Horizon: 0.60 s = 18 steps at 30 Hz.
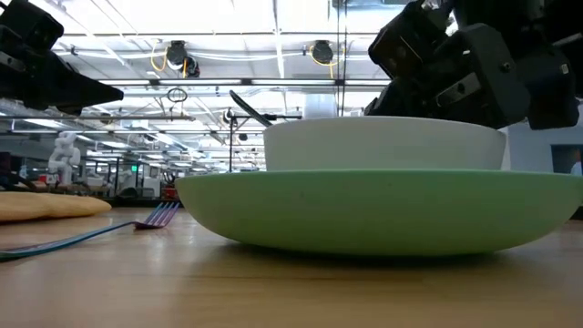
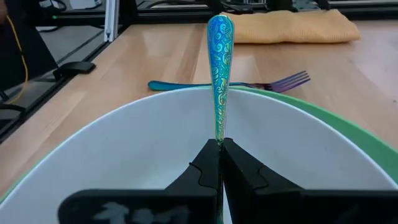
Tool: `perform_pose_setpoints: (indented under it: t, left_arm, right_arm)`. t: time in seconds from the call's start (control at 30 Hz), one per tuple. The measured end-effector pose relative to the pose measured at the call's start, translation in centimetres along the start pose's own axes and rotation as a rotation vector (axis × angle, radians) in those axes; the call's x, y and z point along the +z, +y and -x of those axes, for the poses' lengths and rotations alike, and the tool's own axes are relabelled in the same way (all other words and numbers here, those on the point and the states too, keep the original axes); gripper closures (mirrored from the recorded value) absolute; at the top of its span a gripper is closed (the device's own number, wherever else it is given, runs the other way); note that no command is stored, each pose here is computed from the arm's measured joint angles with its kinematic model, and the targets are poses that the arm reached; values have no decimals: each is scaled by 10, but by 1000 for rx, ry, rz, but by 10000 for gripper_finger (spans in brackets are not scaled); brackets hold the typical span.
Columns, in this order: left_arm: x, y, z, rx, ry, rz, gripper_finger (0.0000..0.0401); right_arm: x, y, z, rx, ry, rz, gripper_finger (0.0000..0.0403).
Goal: Set table place
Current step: Put the violet spoon on the white bowl
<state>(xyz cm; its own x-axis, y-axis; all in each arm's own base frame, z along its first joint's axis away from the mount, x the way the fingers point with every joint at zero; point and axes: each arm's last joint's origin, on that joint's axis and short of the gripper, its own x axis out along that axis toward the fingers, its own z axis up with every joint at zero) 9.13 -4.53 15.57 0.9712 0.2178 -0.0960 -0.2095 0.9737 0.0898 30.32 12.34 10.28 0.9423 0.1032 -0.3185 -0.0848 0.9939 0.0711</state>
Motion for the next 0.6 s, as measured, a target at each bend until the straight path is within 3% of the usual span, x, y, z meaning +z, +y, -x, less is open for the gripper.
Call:
perform_pose_setpoints:
  t: [0.6]
  left_arm:
    - [0,0,0,0,0,-1,391]
  right_arm:
    - [10,5,-13,18,62,72,403]
